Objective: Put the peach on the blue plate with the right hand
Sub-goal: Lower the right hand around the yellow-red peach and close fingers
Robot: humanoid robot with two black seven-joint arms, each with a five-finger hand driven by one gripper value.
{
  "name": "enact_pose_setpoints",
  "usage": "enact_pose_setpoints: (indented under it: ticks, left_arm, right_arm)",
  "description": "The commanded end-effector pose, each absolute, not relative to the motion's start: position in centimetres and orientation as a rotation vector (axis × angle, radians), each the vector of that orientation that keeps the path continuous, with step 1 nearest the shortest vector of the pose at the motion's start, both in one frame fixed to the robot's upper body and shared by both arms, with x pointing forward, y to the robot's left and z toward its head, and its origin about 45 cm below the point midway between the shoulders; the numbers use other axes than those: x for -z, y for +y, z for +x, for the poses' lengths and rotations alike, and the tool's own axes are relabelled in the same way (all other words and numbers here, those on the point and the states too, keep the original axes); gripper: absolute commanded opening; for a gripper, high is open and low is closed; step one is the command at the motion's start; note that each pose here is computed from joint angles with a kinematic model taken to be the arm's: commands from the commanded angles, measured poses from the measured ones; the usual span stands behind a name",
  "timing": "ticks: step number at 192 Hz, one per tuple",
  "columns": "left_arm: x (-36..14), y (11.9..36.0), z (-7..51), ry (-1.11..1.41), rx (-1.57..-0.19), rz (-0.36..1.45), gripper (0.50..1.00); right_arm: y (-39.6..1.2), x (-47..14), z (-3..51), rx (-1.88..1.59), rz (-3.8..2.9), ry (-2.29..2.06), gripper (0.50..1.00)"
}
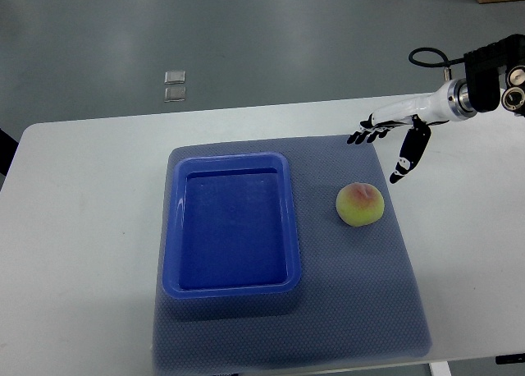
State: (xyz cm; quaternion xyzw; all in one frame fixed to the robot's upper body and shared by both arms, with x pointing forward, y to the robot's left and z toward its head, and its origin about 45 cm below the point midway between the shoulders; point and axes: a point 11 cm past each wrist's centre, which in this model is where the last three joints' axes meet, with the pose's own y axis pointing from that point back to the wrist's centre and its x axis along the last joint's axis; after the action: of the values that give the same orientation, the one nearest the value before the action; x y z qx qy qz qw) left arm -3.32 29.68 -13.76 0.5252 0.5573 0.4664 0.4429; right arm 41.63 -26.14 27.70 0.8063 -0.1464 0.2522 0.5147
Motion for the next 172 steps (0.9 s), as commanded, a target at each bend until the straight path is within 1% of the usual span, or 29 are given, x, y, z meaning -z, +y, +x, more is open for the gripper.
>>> enact_pose_setpoints:
  ticks: [1, 12, 79, 124, 172]
  left_arm:
    - [13.8, 29.7, -3.3, 1.381, -1.155, 1.304, 1.000]
    - [13.8, 29.7, -3.3, 1.381, -1.157, 1.305, 1.000]
    - [13.8, 29.7, -3.3, 1.381, -1.157, 1.305, 1.000]
    - [13.8, 29.8, -3.3, 1.380, -1.159, 1.307, 1.000]
    - [13.8, 29.9, -3.4, 1.379, -1.162, 1.309, 1.000]
  right_arm:
    - [-26.3, -26.8, 41.4, -0.603, 1.932, -0.349, 0.932]
    - [-26.6, -25.5, 40.8, -0.575, 1.939, -0.339, 0.932]
    - [-26.0, -23.5, 40.1, -0.558, 1.972, -0.352, 0.932]
    - [-24.8, -21.3, 39.2, -0.537, 2.030, -0.361, 0.930]
    - [-24.4, -20.0, 38.6, -0.532, 2.070, -0.395, 0.919]
